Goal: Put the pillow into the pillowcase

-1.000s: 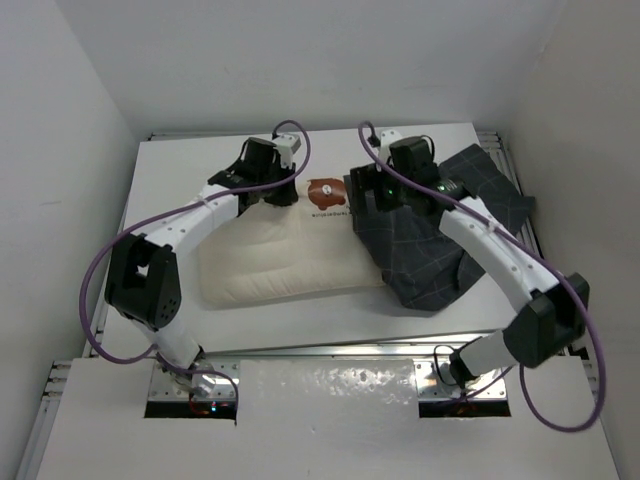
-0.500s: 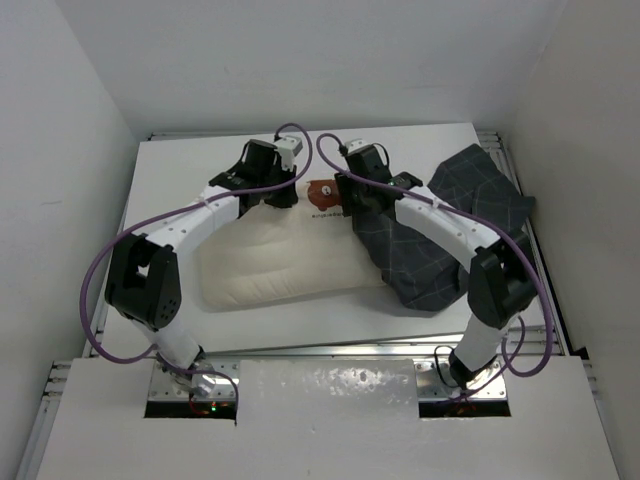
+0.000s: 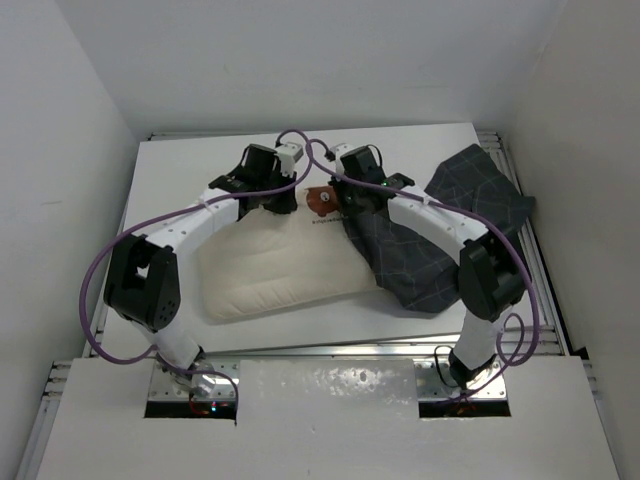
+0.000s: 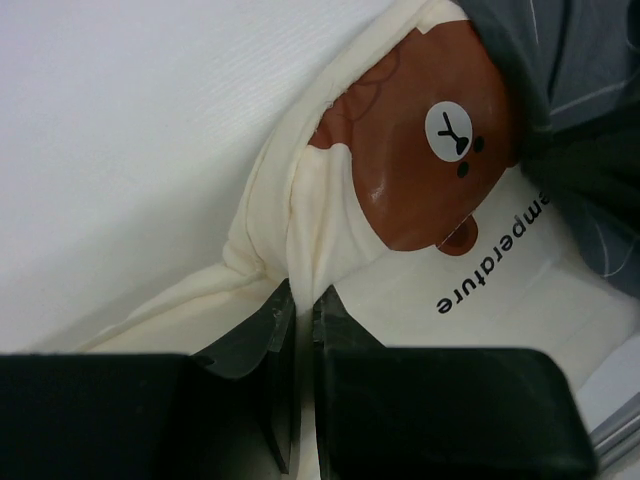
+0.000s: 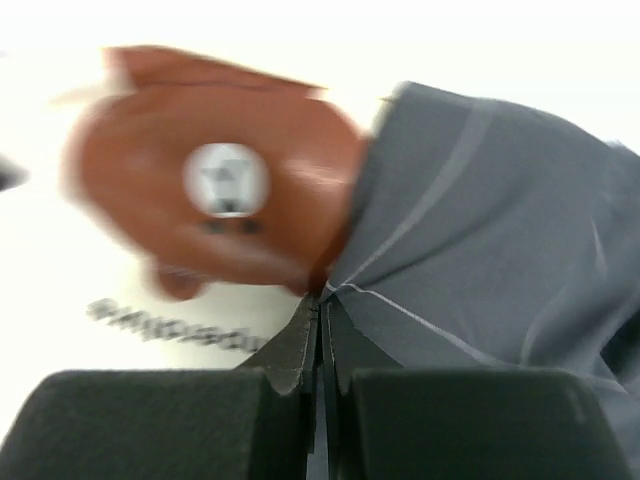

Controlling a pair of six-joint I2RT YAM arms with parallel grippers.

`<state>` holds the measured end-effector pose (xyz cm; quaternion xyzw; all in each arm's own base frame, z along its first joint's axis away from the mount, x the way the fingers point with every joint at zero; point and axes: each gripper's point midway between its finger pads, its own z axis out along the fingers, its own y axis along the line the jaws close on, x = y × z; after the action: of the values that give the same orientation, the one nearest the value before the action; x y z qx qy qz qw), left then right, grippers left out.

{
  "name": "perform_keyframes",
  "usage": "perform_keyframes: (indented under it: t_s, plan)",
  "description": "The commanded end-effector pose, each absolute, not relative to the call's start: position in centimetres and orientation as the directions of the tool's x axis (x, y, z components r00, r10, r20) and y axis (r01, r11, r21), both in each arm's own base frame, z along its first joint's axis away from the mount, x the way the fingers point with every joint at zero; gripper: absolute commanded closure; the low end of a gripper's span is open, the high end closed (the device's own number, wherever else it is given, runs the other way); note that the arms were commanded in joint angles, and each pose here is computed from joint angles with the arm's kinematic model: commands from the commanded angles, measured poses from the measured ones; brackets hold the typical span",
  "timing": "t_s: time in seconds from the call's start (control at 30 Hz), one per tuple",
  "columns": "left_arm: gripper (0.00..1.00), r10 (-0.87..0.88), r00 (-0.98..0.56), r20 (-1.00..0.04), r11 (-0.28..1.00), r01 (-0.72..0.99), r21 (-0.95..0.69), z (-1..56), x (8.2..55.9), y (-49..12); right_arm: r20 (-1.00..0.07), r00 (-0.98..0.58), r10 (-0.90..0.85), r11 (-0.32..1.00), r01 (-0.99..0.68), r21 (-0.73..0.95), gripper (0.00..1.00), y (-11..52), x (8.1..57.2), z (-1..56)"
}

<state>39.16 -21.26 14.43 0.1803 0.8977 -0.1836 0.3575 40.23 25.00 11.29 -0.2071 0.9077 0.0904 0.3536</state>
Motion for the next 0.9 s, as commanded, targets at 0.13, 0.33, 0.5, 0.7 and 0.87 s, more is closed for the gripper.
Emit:
perform_keyframes:
  t_s: [0.13, 0.33, 0.5, 0.7, 0.87]
  plan:
    - [1.00, 0.173, -0.604, -0.778, 0.788, 0.559, -0.258, 17.8, 38.8, -24.3, -0.837, -0.469, -0.282, 0.686, -0.709, 0.166, 1.00, 33.2, 37.6, 19.7]
    - [1.00, 0.146, -0.552, -0.821, 0.727, 0.623, -0.289, 20.9, 38.5, -25.5, -0.796, -0.528, -0.296, 0.625, -0.737, 0.257, 1.00, 34.0, 35.6, 18.3]
    - [1.00, -0.004, -0.573, -0.819, 0.706, 0.579, -0.409, 24.3, 40.4, -24.0, -0.725, -0.601, -0.335, 0.550, -0.750, 0.368, 1.00, 33.2, 30.7, 16.6]
    - [1.00, -0.166, -0.654, -0.738, 0.762, 0.390, -0.516, 22.1, 43.6, -18.8, -0.679, -0.646, -0.349, 0.585, -0.716, 0.380, 0.87, 30.0, 26.8, 14.7]
    - [1.00, -0.169, -0.664, -0.728, 0.782, 0.360, -0.509, 20.5, 42.6, -18.2, -0.655, -0.676, -0.338, 0.729, -0.629, 0.272, 0.24, 26.6, 27.4, 15.4]
